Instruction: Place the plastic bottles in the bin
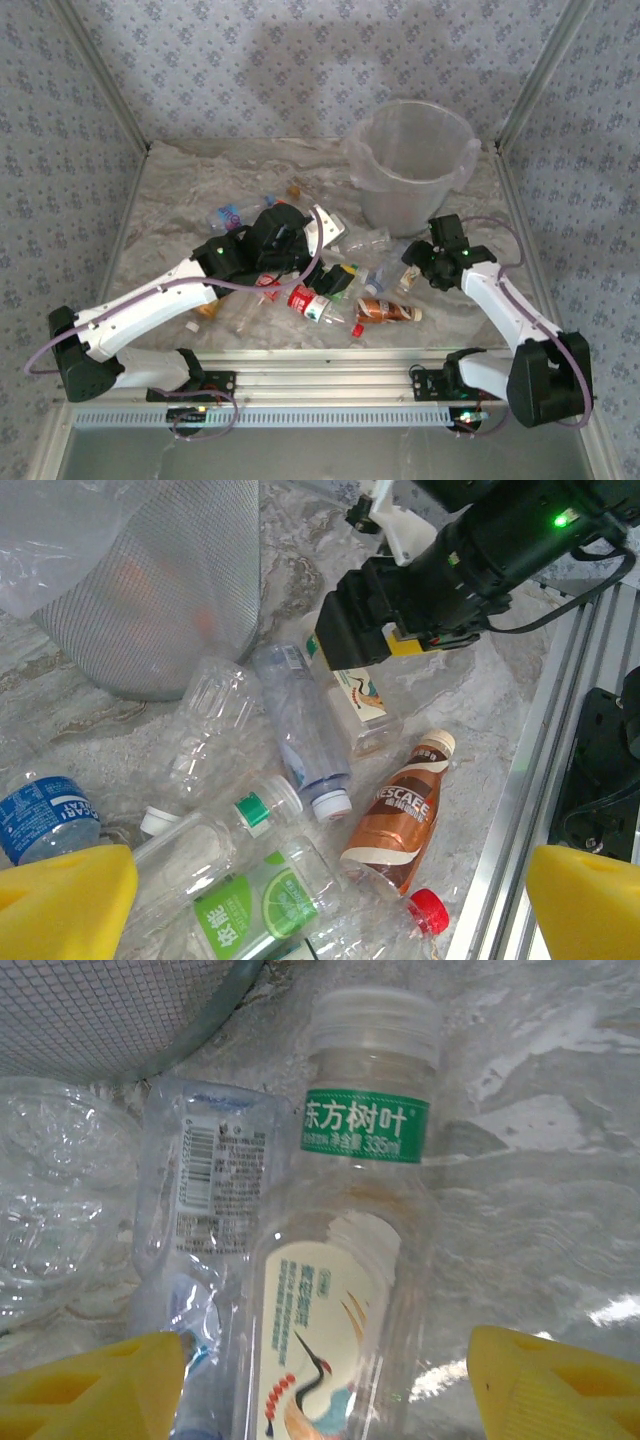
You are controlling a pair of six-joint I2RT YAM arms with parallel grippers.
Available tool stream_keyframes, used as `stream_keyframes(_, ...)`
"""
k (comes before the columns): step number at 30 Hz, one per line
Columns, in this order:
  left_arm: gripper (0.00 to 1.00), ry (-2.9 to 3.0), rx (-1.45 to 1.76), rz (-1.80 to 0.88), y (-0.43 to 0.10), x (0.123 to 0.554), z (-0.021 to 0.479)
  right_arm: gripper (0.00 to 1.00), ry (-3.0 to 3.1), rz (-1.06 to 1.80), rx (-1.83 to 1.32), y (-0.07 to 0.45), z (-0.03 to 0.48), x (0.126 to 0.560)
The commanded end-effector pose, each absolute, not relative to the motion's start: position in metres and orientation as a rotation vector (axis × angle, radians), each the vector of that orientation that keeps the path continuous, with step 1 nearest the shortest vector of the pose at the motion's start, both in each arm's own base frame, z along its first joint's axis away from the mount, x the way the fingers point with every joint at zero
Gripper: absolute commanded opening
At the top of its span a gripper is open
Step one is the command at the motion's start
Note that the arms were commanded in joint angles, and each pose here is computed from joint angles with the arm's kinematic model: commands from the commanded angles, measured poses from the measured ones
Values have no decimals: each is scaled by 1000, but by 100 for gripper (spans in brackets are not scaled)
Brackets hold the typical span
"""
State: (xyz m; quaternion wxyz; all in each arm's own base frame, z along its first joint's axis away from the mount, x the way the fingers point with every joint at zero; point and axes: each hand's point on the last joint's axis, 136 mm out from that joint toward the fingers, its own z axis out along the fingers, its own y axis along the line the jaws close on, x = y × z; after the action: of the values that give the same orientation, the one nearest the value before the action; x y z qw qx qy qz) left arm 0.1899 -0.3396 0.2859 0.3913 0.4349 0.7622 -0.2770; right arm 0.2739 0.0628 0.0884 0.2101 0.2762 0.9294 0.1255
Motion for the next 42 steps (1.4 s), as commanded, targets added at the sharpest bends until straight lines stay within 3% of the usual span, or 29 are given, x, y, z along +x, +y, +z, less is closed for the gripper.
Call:
stream_keyframes(1, 100, 1876, 1126, -753, -342, 181, 298, 76, 2571, 365, 791, 64, 78, 282)
stream_keyframes(42, 99, 1988, 1105, -710, -341, 186, 293, 76, 2689, 164, 859, 37, 25, 279)
